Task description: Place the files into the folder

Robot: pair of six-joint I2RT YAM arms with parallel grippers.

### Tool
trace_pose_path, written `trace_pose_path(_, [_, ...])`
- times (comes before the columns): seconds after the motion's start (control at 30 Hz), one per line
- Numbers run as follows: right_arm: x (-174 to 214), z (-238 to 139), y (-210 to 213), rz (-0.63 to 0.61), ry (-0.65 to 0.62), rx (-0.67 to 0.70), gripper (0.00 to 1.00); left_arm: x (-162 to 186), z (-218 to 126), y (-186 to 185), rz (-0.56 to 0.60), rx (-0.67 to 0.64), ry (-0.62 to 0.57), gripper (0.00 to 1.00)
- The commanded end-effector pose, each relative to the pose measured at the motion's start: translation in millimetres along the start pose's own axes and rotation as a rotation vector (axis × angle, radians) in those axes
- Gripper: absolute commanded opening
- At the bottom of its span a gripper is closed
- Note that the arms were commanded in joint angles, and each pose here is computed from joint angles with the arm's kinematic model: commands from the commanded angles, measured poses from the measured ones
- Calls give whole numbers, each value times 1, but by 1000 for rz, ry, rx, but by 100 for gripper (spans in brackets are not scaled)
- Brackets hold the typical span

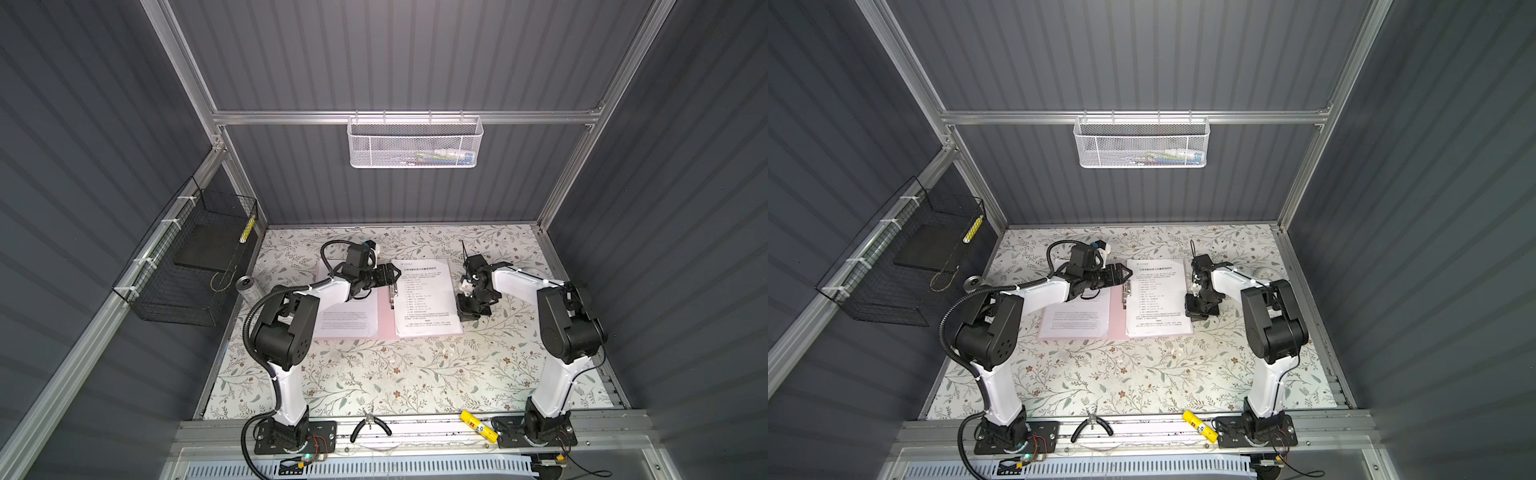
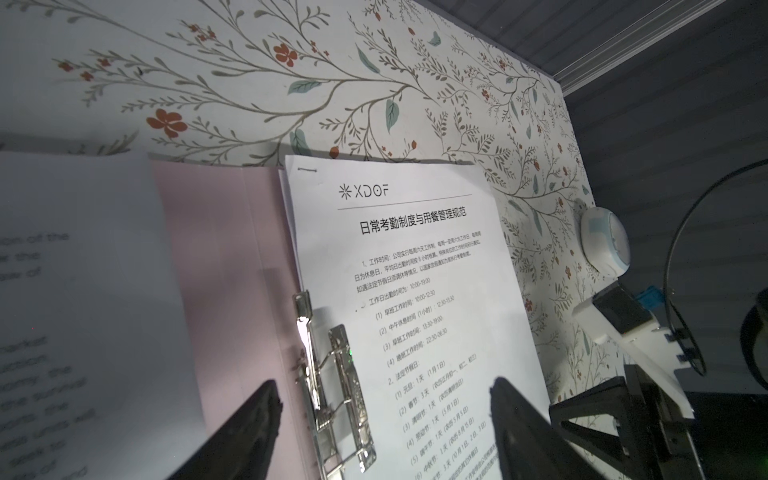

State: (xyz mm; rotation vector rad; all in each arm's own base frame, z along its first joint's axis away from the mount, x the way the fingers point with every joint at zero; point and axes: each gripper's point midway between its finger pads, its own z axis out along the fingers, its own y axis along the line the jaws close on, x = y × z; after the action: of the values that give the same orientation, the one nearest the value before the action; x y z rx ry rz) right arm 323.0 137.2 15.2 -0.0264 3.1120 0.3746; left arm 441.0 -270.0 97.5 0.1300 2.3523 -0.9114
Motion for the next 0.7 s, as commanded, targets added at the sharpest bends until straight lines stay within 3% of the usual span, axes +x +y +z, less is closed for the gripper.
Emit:
trace_pose_path(0.0, [-2, -3, -7, 1, -6, 55, 3, -4, -7, -2, 17, 3, -17, 80])
trace_pose_path(0.17, [-9, -26, -17, -11, -67, 118, 8, -8, -11, 2, 24, -35, -29, 84])
trace_pose_path(0.2, [-13, -36, -15, -16, -98, 119, 15, -10, -13, 3, 32, -50, -36, 94])
trace_pose_path(0.23, [-18, -47, -12, -19, -132, 119, 29, -13, -17, 5, 41, -74, -46, 100])
trace_pose_path(0.27, [-22, -59, -8, -23, -167, 109, 47, -15, -20, 6, 42, -97, -55, 100])
trace_pose_path(0.33, [-36, -88, 8, -46, -273, 61, 62, -22, -28, 3, 69, -114, -67, 100])
trace_pose_path(0.43, [-53, -134, 41, -80, -479, -98, 72, -33, -39, 6, 111, -155, -126, 100])
trace_pose_path(0.5, [-63, -159, 57, -57, -605, -213, 77, -42, -43, 23, 9, -180, -181, 100])
trace_pose_path(0.6, [-72, -183, 80, -77, -708, -348, 83, -50, -37, 32, -138, -46, -144, 100])
trace_pose_path(0.67, [-77, -188, 83, -48, -693, -361, 86, -52, -33, 17, -73, 21, -125, 100])
